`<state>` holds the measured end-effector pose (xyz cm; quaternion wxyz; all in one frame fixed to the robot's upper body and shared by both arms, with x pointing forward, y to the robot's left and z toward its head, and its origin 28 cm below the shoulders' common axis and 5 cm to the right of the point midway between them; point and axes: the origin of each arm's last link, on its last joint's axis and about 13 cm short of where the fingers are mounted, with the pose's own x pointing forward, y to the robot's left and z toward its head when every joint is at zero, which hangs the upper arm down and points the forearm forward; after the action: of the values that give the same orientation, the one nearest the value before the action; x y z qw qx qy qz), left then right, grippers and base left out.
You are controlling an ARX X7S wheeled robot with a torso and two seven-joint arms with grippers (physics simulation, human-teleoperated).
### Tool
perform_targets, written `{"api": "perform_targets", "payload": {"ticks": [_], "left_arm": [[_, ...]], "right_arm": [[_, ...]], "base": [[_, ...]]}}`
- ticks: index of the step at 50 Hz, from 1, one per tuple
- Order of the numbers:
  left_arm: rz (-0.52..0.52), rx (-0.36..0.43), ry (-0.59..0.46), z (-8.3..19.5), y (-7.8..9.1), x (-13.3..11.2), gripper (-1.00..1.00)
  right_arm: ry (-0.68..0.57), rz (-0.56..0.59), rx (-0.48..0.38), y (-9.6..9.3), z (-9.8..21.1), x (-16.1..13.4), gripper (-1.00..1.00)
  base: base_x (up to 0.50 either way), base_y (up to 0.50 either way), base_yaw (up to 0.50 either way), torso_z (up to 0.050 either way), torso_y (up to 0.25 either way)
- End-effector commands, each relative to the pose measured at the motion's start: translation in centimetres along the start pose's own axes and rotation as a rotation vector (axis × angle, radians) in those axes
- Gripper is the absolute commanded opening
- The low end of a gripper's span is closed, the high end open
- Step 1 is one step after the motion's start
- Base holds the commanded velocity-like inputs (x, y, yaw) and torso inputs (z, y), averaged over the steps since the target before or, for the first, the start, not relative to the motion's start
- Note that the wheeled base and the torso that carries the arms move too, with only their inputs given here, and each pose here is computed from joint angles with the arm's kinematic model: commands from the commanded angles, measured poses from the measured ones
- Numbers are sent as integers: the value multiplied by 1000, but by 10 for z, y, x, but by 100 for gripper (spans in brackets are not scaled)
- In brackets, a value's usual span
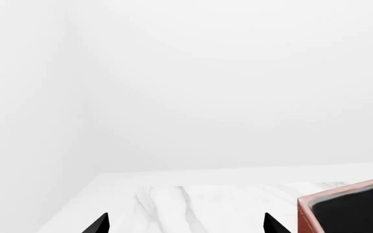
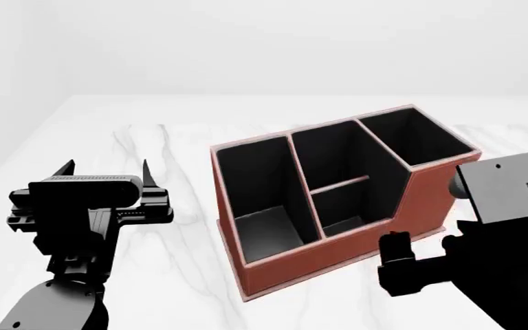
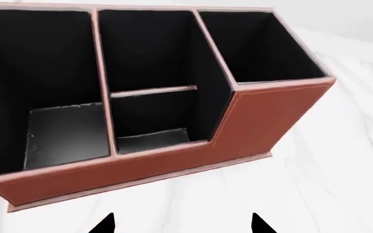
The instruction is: Pick up the book and place it in the left compartment of the caddy.
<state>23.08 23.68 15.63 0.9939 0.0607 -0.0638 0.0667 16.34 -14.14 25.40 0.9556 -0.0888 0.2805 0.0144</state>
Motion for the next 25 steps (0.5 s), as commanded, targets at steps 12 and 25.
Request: {"api": "perform_targets", "payload": {"ticks": [12,25], "left_arm": [[5,11,1,0,1,0,100],[-2,11,7,-1,-1,3,100]], "right_arm": [[216,-122,89,-10,-37,-10,100],[258,-206,212,-12,-50,-11,100]], "base": [[0,0,0,0,0],[0,0,0,0,0]]}}
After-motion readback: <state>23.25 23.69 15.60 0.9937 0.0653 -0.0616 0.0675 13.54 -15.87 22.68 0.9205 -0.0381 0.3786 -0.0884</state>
